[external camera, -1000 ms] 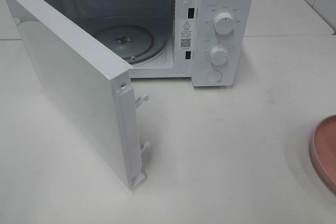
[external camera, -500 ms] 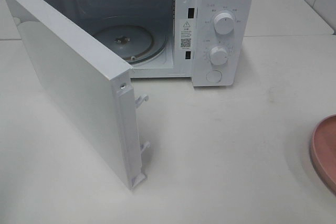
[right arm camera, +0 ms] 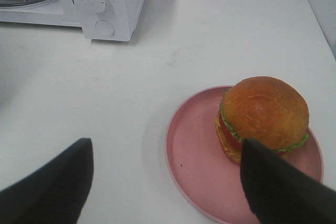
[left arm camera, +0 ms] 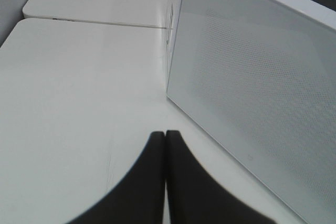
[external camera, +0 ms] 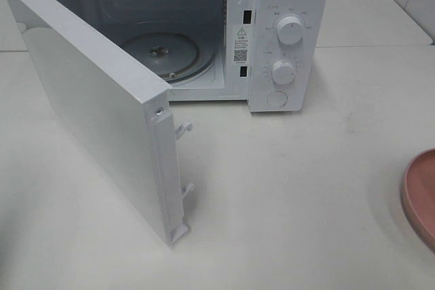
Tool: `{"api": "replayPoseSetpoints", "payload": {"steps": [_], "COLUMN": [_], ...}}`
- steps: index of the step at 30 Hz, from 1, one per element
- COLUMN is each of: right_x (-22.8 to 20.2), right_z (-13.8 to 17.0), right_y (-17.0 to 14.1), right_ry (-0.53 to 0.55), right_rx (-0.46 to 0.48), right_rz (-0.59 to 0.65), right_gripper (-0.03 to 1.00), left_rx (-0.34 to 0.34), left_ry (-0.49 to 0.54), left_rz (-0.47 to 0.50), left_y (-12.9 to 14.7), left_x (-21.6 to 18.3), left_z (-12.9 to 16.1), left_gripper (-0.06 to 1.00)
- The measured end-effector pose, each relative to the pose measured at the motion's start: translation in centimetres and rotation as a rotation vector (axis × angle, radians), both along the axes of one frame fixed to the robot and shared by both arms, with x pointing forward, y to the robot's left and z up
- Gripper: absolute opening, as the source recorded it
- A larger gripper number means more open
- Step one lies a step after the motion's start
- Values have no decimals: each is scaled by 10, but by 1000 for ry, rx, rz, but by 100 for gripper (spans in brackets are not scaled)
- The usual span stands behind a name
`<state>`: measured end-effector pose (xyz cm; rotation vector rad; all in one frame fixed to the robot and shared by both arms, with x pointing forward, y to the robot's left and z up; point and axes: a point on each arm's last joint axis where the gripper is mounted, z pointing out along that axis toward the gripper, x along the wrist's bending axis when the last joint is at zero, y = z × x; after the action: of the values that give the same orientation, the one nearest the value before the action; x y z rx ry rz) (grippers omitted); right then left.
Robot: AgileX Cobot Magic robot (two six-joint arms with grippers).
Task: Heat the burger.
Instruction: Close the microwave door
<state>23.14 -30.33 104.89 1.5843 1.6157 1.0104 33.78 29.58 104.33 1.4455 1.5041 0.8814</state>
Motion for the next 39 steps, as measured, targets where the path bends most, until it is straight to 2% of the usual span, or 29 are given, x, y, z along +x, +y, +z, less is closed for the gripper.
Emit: {"api": "replayPoseSetpoints", "payload": {"steps": [4, 9, 17, 22, 29, 35, 39], "right_x": [0, 0, 0, 0, 0, 0, 0], "right_z": [0, 0, 0, 0, 0, 0, 0], "right_y": [0, 0, 0, 0, 0, 0, 0], "right_ry": [0, 0, 0, 0, 0, 0, 0], "right_rx": [0, 0, 0, 0, 0, 0, 0], "right_rz": [0, 0, 0, 0, 0, 0, 0], "right_gripper": [75, 75, 75, 75, 75, 75, 75], "left_rx": [-9, 5, 32, 101, 147, 158, 139], "left_ry": [-50, -98, -62, -46, -54, -69, -129], "left_rz": [27, 80, 120, 30, -95, -141, -194], "left_y": [2, 7, 12, -1, -27, -43, -63], "left_x": [10, 20, 41, 59, 76, 87, 95], "left_z": [-21, -28, -38, -49, -63, -76, -85], "left_gripper": [0, 0, 0, 0, 0, 0, 0]}}
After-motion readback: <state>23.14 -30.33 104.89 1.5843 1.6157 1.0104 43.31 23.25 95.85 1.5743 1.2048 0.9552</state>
